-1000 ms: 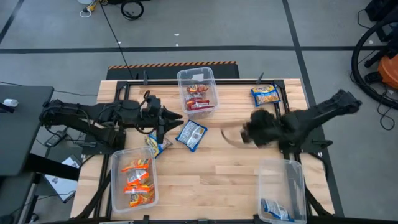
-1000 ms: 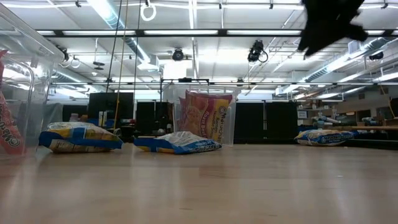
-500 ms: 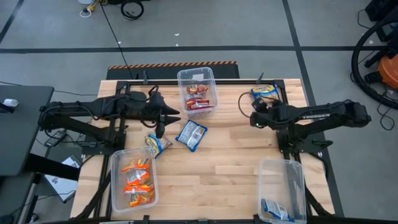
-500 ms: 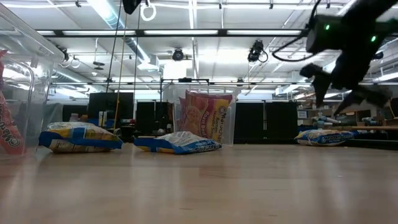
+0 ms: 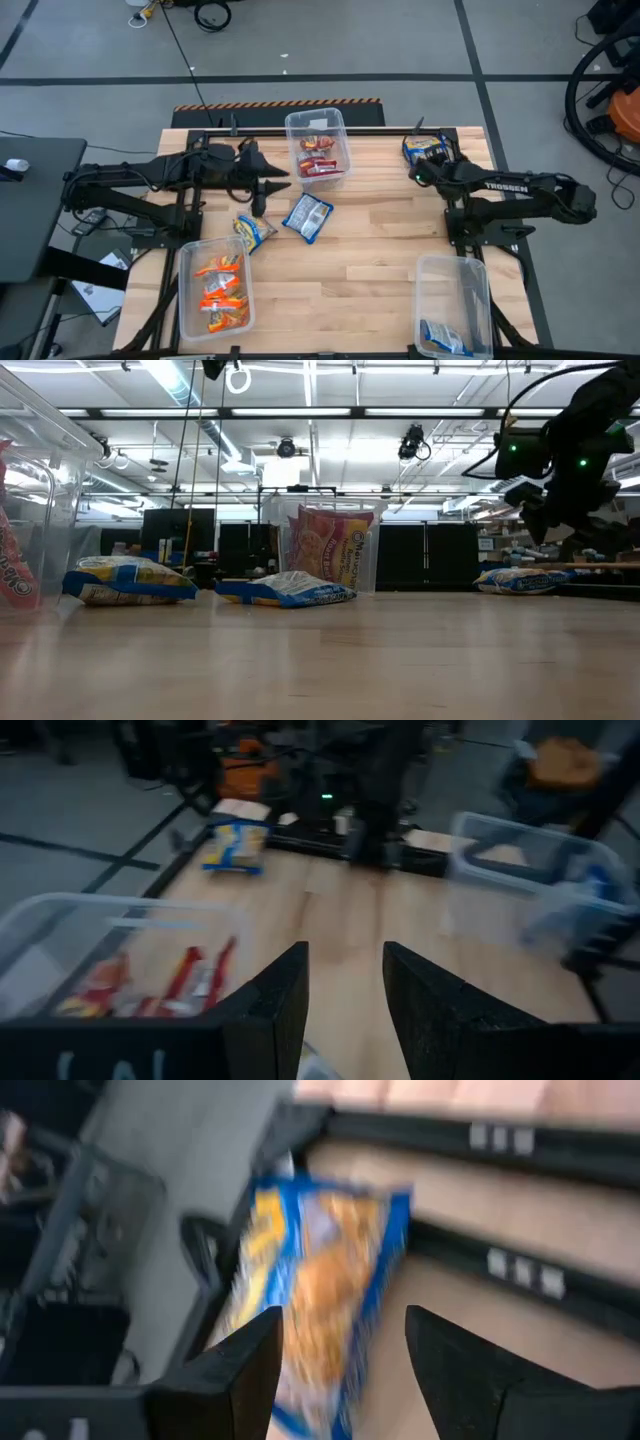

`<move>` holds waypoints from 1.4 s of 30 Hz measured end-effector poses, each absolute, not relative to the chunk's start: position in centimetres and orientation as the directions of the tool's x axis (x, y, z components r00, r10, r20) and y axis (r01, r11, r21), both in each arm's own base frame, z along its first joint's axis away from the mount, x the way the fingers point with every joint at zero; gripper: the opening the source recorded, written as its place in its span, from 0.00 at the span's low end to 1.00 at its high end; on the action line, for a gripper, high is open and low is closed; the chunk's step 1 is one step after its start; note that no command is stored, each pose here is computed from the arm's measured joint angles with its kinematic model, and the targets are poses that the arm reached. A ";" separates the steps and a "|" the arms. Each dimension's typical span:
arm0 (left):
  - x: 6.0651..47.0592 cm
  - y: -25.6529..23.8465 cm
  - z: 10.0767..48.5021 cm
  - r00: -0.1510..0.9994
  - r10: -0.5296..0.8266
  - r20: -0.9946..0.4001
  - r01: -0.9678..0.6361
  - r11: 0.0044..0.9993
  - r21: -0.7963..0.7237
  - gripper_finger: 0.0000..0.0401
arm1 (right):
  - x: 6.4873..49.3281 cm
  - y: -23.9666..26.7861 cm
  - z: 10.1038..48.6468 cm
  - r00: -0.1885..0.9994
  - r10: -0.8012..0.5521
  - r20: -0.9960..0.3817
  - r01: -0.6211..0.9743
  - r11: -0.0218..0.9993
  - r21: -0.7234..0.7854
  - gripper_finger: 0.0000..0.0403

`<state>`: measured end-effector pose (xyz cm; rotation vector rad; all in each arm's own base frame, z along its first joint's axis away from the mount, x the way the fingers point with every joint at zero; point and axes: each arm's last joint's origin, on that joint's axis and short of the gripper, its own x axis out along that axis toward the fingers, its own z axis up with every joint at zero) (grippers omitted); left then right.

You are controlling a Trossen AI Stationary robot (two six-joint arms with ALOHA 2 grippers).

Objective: Sort Maruchan noodles
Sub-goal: Put the blue noodle pack into the bottom right transparent bin

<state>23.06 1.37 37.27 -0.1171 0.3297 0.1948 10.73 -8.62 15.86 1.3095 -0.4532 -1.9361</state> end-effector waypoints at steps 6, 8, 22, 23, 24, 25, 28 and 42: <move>22.9 3.0 37.4 0.917 0.239 -0.319 -0.278 0.957 -0.084 0.34 | 10.0 -10.4 15.7 -0.312 -0.732 -0.606 0.387 -0.681 0.622 0.52; 22.9 3.4 37.5 0.918 0.253 -0.306 -0.292 0.953 -0.086 0.34 | 10.1 -11.2 15.3 -0.305 -0.713 -0.631 0.405 -0.697 0.592 0.52; 23.0 3.9 37.9 0.923 0.277 -0.268 -0.308 0.948 -0.084 0.34 | 12.4 -14.6 13.3 -0.204 -0.739 -0.641 0.486 -0.645 0.589 0.52; 23.0 3.9 37.9 0.923 0.275 -0.268 -0.307 0.948 -0.084 0.34 | 12.6 -14.6 13.2 -0.179 -0.732 -0.657 0.483 -0.647 0.590 0.52; 23.0 3.9 37.9 0.924 0.274 -0.268 -0.305 0.949 -0.084 0.34 | 12.7 -14.6 13.1 -0.155 -0.725 -0.671 0.483 -0.648 0.589 0.52; 23.0 3.8 37.9 0.926 0.268 -0.268 -0.300 0.950 -0.086 0.34 | 12.9 -14.5 13.1 -0.133 -0.719 -0.682 0.485 -0.648 0.587 0.52; 23.0 3.7 37.9 0.929 0.253 -0.268 -0.285 0.955 -0.086 0.34 | 13.3 -14.1 13.2 -0.053 -0.698 -0.714 0.518 -0.631 0.578 0.52; 23.0 3.7 37.9 0.931 0.246 -0.269 -0.276 0.957 -0.083 0.34 | 13.4 -9.9 15.4 0.019 -0.685 -0.728 0.591 -0.580 0.561 0.51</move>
